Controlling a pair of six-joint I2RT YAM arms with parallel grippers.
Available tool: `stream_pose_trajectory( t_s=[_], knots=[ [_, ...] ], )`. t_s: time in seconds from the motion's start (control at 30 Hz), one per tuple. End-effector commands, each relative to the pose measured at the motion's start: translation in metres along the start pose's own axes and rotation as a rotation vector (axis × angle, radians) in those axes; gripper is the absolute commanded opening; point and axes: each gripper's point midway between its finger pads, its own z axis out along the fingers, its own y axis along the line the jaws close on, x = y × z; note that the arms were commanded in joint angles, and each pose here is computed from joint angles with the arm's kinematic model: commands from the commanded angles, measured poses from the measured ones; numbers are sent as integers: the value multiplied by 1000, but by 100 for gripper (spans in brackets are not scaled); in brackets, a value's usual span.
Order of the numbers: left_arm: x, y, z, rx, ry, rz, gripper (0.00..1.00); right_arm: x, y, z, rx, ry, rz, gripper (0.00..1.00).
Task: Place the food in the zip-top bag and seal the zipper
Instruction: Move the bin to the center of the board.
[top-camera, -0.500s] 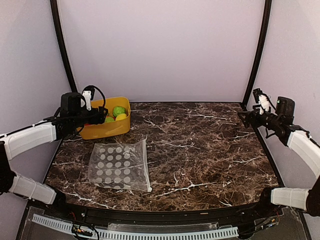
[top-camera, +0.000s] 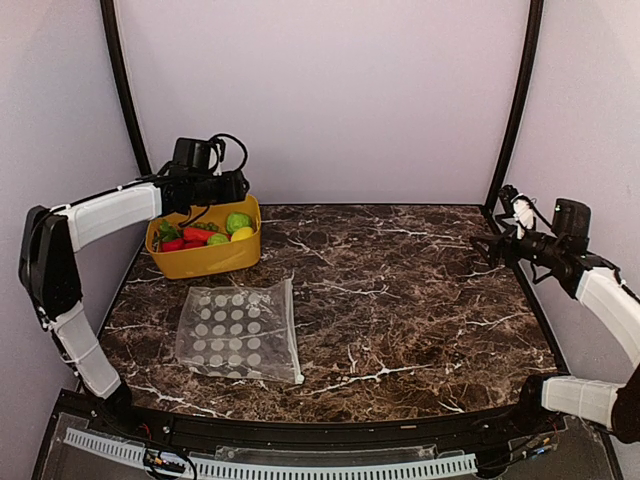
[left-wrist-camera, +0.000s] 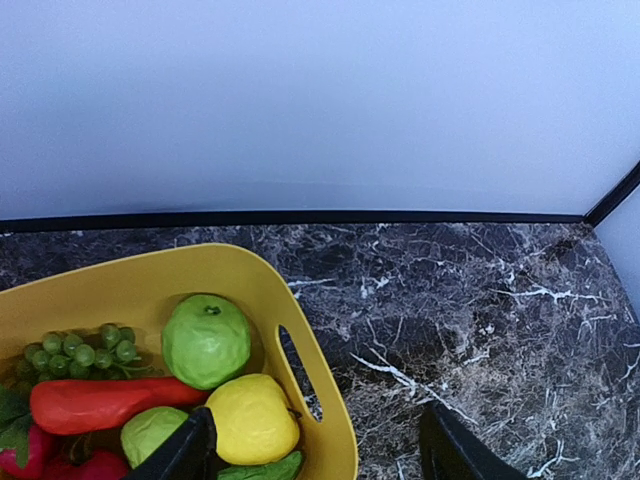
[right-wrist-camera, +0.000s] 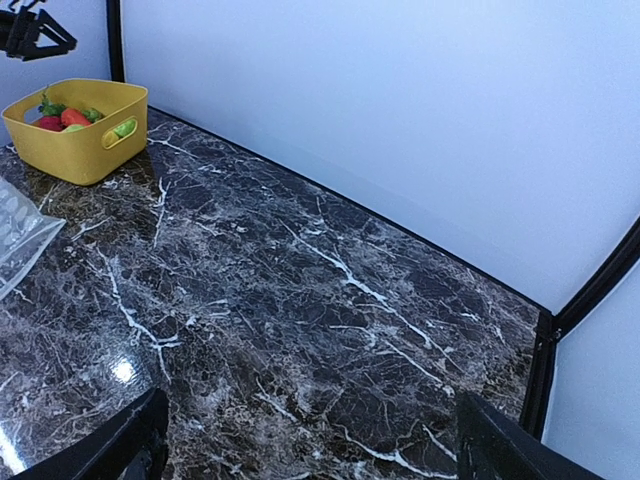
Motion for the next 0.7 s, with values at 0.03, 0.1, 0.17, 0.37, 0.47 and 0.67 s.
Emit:
stream_pose_trajectory(
  t_s=[0.03, 0.1, 0.17, 0.37, 0.47, 0.67],
  knots=[
    [38, -16, 37, -54, 163, 18, 68, 5, 16, -1, -69, -5, -32, 96],
    [50, -15, 46, -86, 195, 16, 68, 7, 17, 0, -73, -1, -34, 96],
    [61, -14, 52, -115, 212, 11, 68, 8, 17, 0, -74, 2, -37, 96],
    [83, -18, 67, -120, 259, -13, 56, 13, 18, 2, -81, 12, -46, 95],
    [91, -24, 71, -109, 273, -12, 49, 16, 19, 5, -92, 25, -39, 95],
    [100, -41, 78, -75, 292, 11, 37, 18, 19, 5, -97, 34, -41, 95]
  ],
)
